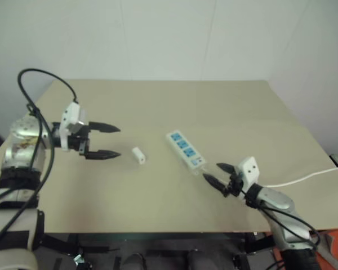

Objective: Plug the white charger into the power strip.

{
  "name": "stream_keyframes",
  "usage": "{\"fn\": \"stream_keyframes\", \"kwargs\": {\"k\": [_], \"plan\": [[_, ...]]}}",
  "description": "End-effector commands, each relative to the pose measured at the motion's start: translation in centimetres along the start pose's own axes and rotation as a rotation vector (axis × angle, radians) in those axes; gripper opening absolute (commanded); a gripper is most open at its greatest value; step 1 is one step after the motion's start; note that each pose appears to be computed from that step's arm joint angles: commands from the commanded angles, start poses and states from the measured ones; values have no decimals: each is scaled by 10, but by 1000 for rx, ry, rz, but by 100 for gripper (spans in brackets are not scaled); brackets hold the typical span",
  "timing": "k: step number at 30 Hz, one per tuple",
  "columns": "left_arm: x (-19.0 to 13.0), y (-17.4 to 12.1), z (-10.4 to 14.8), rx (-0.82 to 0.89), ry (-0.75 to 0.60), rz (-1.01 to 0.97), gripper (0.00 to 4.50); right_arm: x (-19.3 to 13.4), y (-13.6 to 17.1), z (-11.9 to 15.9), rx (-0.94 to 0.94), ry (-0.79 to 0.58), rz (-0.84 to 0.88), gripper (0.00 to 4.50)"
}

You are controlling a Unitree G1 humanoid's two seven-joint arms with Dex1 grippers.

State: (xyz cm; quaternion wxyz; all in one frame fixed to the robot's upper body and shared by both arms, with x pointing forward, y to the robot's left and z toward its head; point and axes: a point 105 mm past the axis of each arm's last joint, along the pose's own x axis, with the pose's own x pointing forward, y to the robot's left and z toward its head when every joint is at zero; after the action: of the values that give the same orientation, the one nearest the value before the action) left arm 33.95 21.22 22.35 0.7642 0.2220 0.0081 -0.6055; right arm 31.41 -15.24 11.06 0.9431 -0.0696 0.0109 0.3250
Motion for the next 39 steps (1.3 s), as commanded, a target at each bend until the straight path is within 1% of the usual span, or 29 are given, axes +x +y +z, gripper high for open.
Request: {"fn": "stream_keyframes", "kwargs": {"k": [1, 4, 6, 9, 11, 16, 19, 29, 33, 39], "plan": [[-6, 0, 12, 48, -10, 11, 450, 2, 12, 19, -69, -73, -11, 446], [-5, 0, 14, 51, -10, 8, 450, 3, 17, 27, -55, -123, -50, 446], [-6, 0, 16, 53, -9, 8, 450, 8, 11, 28, -99, -133, -134, 446], [-9, -1, 16, 52, 5, 11, 450, 17, 16, 24, -121, -130, -133, 446], [-9, -2, 15, 54, 14, 12, 450, 20, 13, 23, -144, -133, -169, 446], [-13, -4, 15, 47, 18, 18, 450, 28, 14, 23, -78, -163, -183, 446], [-12, -3, 17, 50, 19, 26, 450, 32, 11, 17, -83, -143, -209, 446], [-16, -7, 15, 44, 30, 41, 450, 41, 12, 3, -11, -131, -178, 446], [-14, -9, 15, 41, 19, 48, 450, 43, 12, 13, 63, -184, -163, 446], [-14, -11, 12, 39, 16, 58, 450, 43, 17, 12, 77, -174, -114, 446]]}}
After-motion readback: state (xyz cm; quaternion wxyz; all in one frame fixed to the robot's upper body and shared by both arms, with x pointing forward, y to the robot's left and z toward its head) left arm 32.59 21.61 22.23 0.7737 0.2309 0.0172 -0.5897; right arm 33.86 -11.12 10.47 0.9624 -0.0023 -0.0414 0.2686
